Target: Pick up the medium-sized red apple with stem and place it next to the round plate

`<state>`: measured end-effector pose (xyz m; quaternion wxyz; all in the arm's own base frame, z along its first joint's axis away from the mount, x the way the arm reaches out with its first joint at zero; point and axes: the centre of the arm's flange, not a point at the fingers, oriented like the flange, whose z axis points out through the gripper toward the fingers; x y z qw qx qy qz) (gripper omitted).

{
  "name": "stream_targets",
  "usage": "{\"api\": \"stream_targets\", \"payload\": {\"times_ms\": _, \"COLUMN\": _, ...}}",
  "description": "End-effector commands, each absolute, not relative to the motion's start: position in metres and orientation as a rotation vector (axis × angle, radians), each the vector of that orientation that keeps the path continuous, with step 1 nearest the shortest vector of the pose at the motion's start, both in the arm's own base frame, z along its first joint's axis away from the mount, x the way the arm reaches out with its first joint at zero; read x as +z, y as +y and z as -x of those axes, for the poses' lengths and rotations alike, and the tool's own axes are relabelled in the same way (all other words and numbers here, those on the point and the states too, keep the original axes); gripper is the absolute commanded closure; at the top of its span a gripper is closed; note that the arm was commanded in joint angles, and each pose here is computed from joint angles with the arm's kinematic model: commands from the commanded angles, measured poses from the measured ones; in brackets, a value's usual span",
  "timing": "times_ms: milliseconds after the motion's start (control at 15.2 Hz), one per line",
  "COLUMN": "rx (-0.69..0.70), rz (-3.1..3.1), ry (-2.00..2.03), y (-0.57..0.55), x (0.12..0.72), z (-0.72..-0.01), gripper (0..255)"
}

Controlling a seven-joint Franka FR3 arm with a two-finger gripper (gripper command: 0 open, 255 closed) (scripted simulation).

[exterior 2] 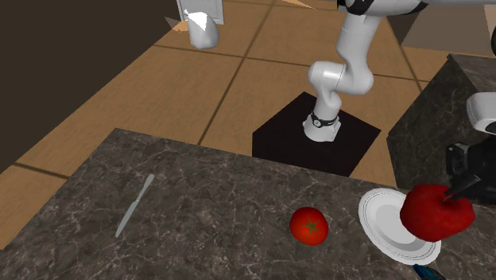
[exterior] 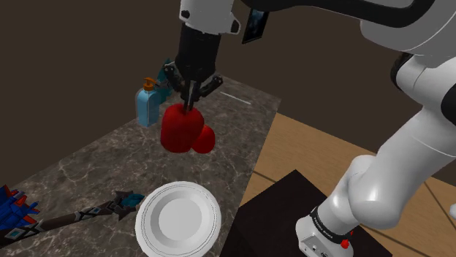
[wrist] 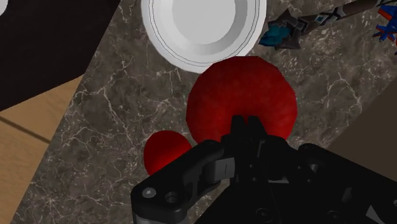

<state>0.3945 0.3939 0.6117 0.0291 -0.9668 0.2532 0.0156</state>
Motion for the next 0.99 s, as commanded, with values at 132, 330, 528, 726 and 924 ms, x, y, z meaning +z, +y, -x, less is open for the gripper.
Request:
{"api": "stream_targets", "payload": {"times_ms": 132, "rx": 0.048, "rz": 2.981, "ry": 0.784, "y": 0.441, "x": 0.611, "z": -0.37, "gripper": 255}}
{"api": "stream_targets", "payload": {"times_ms": 330, "rx": 0.048, "rz": 2.981, "ry": 0.784, "y": 0.475, "x": 0.611, "z": -0.351, "gripper": 255}}
{"api": "stream_targets", "payload": {"times_ms": 528, "rx": 0.048, "rz": 2.981, "ry": 0.784, "y": 0.51, "x": 0.611, "z": -0.331, "gripper": 255}}
{"api": "stream_targets", "payload": {"times_ms": 726, "rx": 0.048, "rz": 2.981, "ry": 0.784, "y": 0.545, "x": 0.612, "z": -0.312, "gripper": 255}}
{"api": "stream_targets", "payload": {"times_ms": 924, "rx": 0.048, "rz": 2.981, "ry": 0.784, "y": 0.579, "x": 0.612, "z": -0.293, "gripper": 255}}
